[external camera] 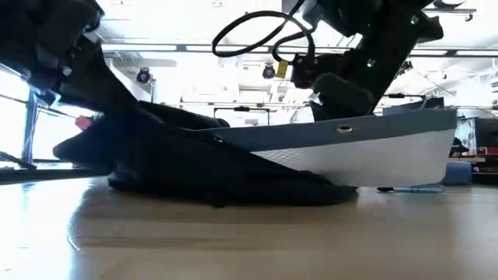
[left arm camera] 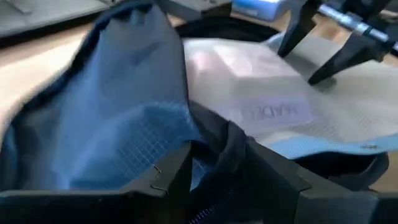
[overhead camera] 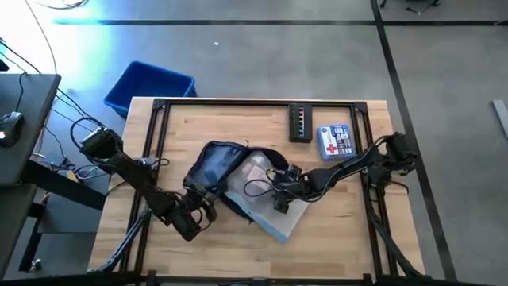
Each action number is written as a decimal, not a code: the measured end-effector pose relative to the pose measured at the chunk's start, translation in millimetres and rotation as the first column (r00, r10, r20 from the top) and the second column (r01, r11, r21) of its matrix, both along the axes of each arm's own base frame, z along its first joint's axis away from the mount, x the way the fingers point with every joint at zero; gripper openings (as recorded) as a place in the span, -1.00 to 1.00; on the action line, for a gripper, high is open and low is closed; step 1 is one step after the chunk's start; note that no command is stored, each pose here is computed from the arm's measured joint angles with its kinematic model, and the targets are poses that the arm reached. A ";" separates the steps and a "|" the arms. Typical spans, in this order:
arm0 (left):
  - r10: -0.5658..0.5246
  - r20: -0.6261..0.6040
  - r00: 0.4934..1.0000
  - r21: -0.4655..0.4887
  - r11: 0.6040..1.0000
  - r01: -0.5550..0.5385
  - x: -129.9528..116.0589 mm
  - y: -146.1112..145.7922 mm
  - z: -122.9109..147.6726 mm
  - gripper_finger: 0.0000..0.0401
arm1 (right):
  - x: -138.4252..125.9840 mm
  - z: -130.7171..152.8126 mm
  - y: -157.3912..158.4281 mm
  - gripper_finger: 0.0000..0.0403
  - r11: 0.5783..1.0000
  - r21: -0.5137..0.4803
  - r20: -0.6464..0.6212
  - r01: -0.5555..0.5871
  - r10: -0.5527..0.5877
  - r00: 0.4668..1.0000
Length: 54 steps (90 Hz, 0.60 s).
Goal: Unpack backpack
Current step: Put the white zip bag into the backpack
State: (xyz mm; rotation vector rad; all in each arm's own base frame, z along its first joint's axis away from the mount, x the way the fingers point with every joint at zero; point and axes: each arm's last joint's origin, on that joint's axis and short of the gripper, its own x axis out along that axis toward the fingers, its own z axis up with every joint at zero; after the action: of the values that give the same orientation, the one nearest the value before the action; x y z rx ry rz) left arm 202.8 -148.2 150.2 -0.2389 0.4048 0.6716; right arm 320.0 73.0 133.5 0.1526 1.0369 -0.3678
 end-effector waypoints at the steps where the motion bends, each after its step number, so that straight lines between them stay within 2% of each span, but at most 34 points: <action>1: 0.002 -0.002 1.000 -0.003 1.000 -0.002 0.7 0.3 -0.5 -0.36 | 0.1 -0.6 0.1 0.29 1.000 -0.001 -0.001 0.000 0.000 1.000; 16: 0.001 -0.014 1.000 -0.032 1.000 -0.001 4.1 0.2 -4.0 -0.36 | 2.4 -12.0 0.5 -0.14 1.000 -0.007 -0.027 0.008 -0.008 1.000; 35: -0.025 -0.020 0.999 -0.015 1.000 0.025 2.2 -2.7 0.5 -0.36 | 1.5 -16.4 2.4 -0.88 0.999 -0.015 -0.063 -0.036 0.035 0.997; 39: -0.037 -0.017 0.999 -0.013 0.999 0.036 2.1 -4.4 4.2 -0.36 | 2.3 -14.1 4.3 -0.95 0.998 -0.030 -0.074 -0.061 0.058 0.996; 54: -0.078 0.000 0.997 0.024 0.997 0.078 3.7 -8.7 22.2 -0.36 | 11.0 6.2 9.2 -0.99 0.992 -0.062 -0.140 -0.108 0.099 0.985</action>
State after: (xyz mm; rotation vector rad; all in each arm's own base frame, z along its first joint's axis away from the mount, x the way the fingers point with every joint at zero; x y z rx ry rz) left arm 206.5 -156.9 172.4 -0.1992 0.4034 0.5993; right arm 331.1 82.2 139.8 0.0103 1.1613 -0.3229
